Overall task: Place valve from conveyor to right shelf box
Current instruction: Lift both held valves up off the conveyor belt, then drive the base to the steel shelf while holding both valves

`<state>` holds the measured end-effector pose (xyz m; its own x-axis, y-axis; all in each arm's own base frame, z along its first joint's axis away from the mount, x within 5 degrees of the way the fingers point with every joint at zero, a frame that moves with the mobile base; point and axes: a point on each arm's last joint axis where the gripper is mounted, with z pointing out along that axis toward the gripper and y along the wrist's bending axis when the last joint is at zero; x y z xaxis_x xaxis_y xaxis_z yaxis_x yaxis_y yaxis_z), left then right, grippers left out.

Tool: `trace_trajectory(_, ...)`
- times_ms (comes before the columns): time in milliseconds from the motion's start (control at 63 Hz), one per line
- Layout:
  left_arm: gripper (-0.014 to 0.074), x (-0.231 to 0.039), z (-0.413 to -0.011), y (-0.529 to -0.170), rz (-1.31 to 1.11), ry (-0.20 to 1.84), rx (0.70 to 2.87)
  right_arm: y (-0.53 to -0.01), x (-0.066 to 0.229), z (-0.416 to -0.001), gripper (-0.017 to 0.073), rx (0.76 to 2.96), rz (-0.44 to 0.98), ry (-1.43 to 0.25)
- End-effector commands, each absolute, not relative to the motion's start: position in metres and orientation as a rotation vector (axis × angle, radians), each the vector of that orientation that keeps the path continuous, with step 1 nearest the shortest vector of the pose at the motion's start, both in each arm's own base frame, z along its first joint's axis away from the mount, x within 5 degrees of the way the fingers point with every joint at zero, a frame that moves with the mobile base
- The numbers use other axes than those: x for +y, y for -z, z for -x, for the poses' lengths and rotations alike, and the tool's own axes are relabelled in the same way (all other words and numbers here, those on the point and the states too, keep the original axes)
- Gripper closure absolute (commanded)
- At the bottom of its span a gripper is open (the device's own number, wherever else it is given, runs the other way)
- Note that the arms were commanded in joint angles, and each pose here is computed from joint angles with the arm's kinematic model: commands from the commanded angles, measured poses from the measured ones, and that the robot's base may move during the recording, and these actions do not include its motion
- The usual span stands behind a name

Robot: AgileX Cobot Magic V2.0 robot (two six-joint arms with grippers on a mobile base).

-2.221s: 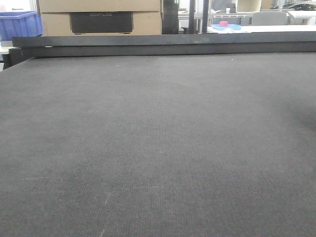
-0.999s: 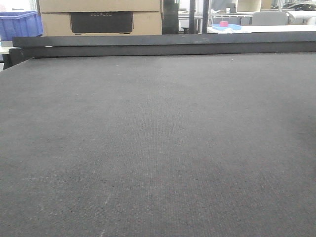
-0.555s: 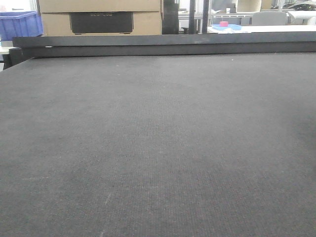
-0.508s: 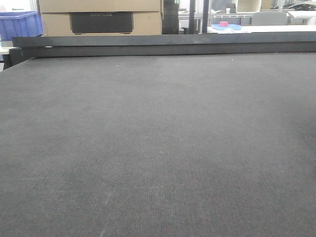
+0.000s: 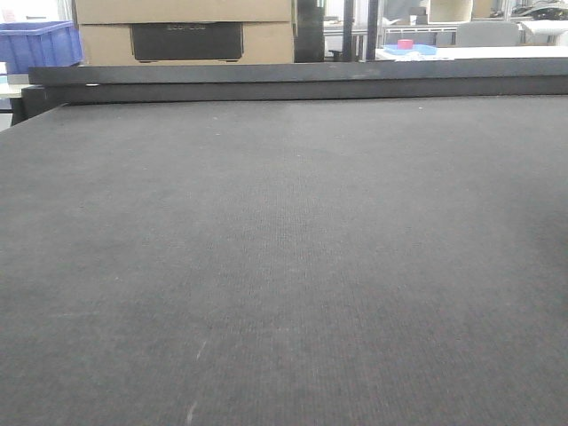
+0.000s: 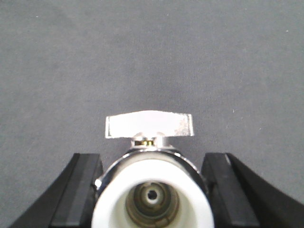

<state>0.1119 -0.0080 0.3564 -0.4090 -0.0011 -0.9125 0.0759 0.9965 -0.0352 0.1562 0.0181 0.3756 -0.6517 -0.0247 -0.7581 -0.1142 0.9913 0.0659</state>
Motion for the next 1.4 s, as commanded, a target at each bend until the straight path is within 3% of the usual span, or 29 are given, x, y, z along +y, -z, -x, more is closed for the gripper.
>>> trace_trajectory(0,0.0704,-0.0079,-0.1111,-0.3643,-0.045,0.087,1.922,-0.3839,0.0166,-0.1561,0.0722,2.199,0.092,-0.123)
trace_trajectory(1380,0.0704,-0.0079,-0.1111,-0.3643,-0.045,0.087,1.922,-0.3844,0.0165,-0.1565,0.0722,2.192,0.091,-0.122)
